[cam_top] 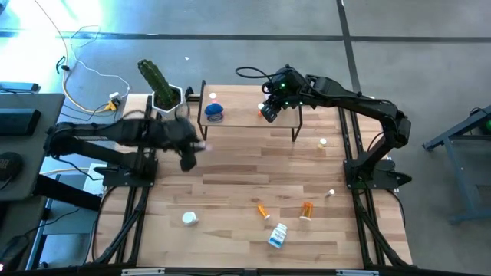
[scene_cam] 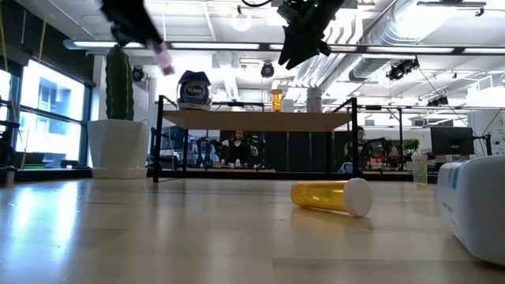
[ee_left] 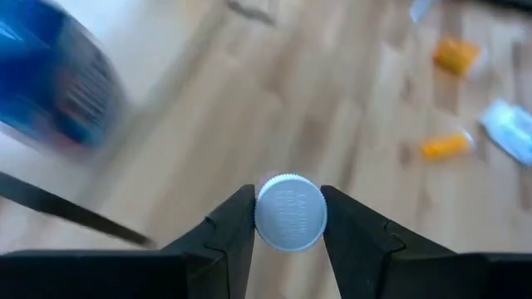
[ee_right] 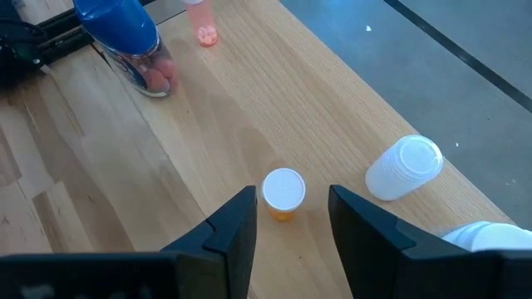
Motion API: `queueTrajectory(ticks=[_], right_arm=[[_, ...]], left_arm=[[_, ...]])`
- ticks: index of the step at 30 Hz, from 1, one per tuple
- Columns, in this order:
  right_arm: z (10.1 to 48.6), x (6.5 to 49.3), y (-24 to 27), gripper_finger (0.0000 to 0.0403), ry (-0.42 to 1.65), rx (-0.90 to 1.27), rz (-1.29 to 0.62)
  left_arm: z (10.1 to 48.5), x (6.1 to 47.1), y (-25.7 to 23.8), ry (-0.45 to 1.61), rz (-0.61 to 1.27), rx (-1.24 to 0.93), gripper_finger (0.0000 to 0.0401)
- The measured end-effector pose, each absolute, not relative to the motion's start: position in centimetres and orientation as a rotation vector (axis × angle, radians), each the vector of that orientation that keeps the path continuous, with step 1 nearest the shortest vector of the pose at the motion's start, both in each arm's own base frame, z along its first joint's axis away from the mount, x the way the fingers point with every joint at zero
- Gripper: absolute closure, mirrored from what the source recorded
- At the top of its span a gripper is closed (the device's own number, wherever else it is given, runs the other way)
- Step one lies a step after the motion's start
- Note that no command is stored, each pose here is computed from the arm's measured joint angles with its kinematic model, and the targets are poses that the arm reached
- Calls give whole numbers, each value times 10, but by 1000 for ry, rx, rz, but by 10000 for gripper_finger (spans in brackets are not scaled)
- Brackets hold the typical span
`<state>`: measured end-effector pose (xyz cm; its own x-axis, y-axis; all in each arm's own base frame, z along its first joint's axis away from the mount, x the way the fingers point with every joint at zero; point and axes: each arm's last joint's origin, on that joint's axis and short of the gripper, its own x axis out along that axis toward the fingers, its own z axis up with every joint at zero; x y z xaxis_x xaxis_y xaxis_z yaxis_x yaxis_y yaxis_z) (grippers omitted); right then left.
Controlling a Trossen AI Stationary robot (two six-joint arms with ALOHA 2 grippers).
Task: Pick and place medicine bottles onto shelf by color
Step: Put the pink small pill bottle on the shelf
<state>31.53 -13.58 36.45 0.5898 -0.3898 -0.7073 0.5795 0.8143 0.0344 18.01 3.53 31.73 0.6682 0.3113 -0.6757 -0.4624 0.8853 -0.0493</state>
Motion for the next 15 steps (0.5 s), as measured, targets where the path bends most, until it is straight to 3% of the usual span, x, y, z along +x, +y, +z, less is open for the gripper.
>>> queueTrajectory(ticks=[15], right_arm=[[365,315,-137,260,740,292,-615]], left_arm=[[423,152,117,430,791,152,282]])
